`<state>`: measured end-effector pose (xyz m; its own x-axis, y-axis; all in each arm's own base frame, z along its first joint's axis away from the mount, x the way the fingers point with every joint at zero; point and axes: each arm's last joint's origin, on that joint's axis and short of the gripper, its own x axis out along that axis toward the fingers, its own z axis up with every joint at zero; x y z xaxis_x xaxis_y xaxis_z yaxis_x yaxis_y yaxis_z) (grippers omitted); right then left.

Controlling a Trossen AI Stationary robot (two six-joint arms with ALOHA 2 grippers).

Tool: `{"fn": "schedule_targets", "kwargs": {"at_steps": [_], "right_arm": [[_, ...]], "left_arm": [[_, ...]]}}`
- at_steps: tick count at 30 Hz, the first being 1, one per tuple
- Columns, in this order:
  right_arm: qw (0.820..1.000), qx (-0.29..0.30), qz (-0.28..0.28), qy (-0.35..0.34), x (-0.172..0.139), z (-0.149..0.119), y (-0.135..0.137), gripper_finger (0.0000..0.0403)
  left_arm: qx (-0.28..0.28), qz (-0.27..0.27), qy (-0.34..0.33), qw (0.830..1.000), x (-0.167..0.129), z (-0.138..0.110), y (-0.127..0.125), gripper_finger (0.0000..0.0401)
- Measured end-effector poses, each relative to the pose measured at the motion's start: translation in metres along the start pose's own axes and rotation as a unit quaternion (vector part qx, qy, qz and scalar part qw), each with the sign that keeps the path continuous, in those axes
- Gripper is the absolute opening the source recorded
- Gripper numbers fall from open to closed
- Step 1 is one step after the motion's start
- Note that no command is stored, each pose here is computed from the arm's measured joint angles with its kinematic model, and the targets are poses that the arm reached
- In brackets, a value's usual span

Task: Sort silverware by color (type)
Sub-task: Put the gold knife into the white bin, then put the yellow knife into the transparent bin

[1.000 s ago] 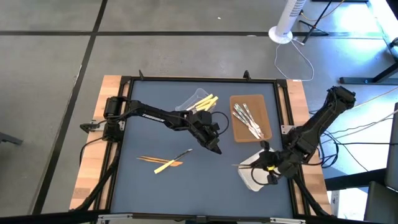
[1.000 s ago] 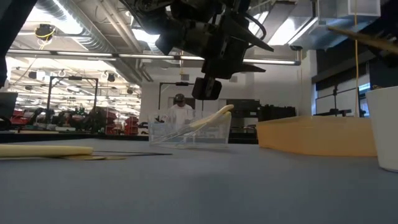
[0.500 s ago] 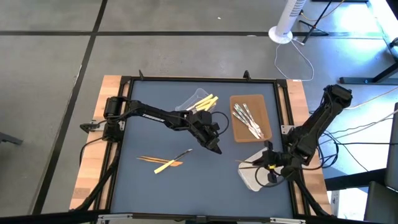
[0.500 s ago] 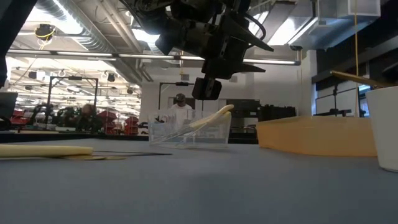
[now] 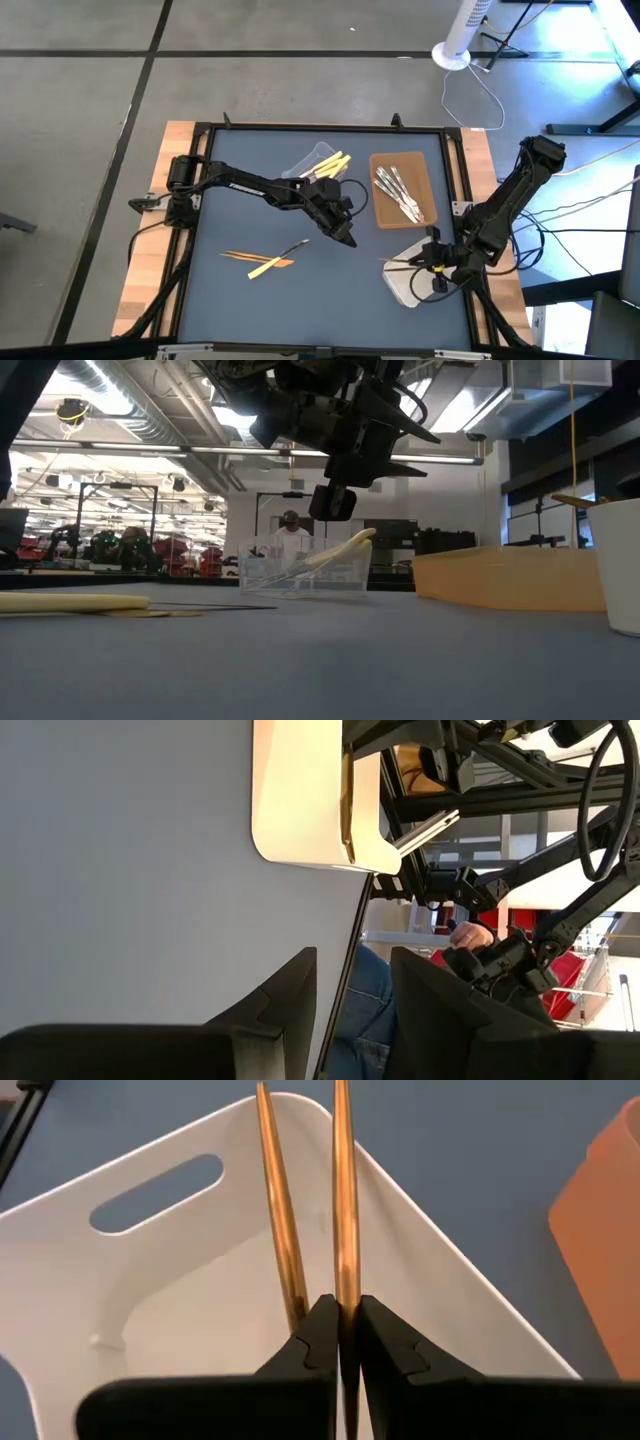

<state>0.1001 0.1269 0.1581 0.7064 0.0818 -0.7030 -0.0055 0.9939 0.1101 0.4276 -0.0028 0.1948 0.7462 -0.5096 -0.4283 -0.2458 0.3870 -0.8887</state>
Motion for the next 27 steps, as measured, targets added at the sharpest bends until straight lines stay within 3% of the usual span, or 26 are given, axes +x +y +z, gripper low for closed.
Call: {"fn": "schedule_targets", "kwargs": {"at_steps": [16, 27], "right_arm": [[1.0, -0.007, 0.001, 0.008, 0.0001, -0.0009, -0.0006, 0.0029], [0.999, -0.008, 0.015, 0.027, 0.0, -0.0022, 0.0001, 0.0098]], "left_arm": [[0.0, 0.0, 0.0, 1.0, 0.0, 0.0001, 0.0, 0.0124], [0.0, 0.005, -0.01, 1.0, 0.0, 0.0005, 0.0003, 0.0124]]}}
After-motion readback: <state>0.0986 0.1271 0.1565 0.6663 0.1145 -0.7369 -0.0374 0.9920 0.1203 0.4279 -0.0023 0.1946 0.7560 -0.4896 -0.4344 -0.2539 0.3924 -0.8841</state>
